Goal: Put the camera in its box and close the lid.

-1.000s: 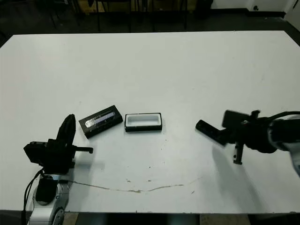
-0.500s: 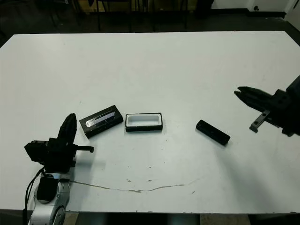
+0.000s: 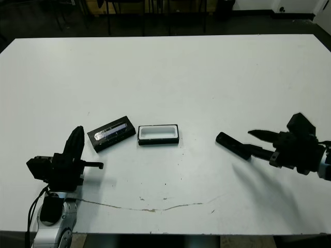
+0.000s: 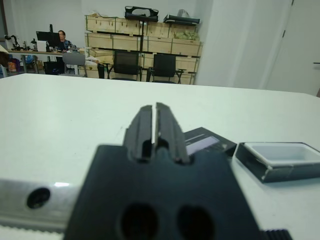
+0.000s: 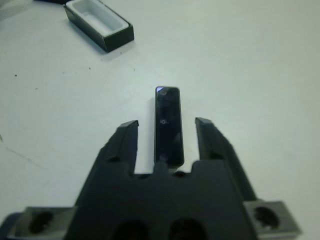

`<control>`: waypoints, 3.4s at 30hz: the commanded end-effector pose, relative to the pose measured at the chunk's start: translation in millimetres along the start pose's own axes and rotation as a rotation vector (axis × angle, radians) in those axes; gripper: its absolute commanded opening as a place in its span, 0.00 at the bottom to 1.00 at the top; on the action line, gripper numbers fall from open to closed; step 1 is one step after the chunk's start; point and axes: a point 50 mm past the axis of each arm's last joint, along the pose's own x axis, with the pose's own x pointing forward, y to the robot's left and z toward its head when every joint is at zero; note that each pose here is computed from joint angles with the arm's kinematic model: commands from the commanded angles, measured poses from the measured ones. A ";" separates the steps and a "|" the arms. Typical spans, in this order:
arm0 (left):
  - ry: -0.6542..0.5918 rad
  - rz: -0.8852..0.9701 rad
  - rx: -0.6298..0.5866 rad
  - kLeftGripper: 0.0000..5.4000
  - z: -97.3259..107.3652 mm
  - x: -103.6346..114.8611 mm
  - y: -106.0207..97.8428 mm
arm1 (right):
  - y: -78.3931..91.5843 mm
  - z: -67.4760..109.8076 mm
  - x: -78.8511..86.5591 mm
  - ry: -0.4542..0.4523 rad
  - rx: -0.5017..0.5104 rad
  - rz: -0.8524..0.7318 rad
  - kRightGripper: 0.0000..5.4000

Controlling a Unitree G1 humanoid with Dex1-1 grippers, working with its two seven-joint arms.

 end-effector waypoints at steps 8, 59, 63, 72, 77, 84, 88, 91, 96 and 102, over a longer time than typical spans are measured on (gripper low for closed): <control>0.044 0.010 0.011 0.00 -5.2 -5.4 3.0 | -2.3 -17.7 1.6 0.003 0.032 0.011 0.77; 0.041 0.014 0.015 0.00 -4.5 -6.4 4.7 | 42.8 -6.8 16.1 0.090 0.114 -0.123 0.13; 0.046 0.016 0.001 0.00 -4.8 -6.5 4.3 | 40.6 -3.9 14.1 0.133 0.171 -0.106 0.12; 0.043 0.016 0.011 0.00 -4.2 -6.8 4.1 | 45.3 12.5 13.4 0.086 0.151 -0.093 0.12; 0.044 0.006 -0.004 0.00 -4.6 -6.2 4.4 | 19.7 -31.5 28.1 -0.013 0.153 -0.171 0.12; 0.034 -0.002 0.018 0.00 -4.6 -4.8 4.0 | 3.8 36.7 26.1 -0.224 0.027 -0.117 0.12; 0.041 0.010 0.017 0.00 -3.8 -4.7 1.9 | -3.9 76.0 40.3 -0.275 -0.116 -0.025 0.12; 0.040 0.009 0.012 0.00 -3.6 -5.4 1.2 | -3.4 103.3 54.5 -0.263 -0.173 0.026 0.12; 0.035 0.006 0.010 0.00 -4.7 -5.8 2.2 | -2.3 127.8 81.1 -0.263 -0.258 0.156 0.12; 0.045 0.017 0.013 0.00 -4.4 -7.2 1.8 | 2.1 134.6 112.6 -0.205 -0.354 0.305 0.12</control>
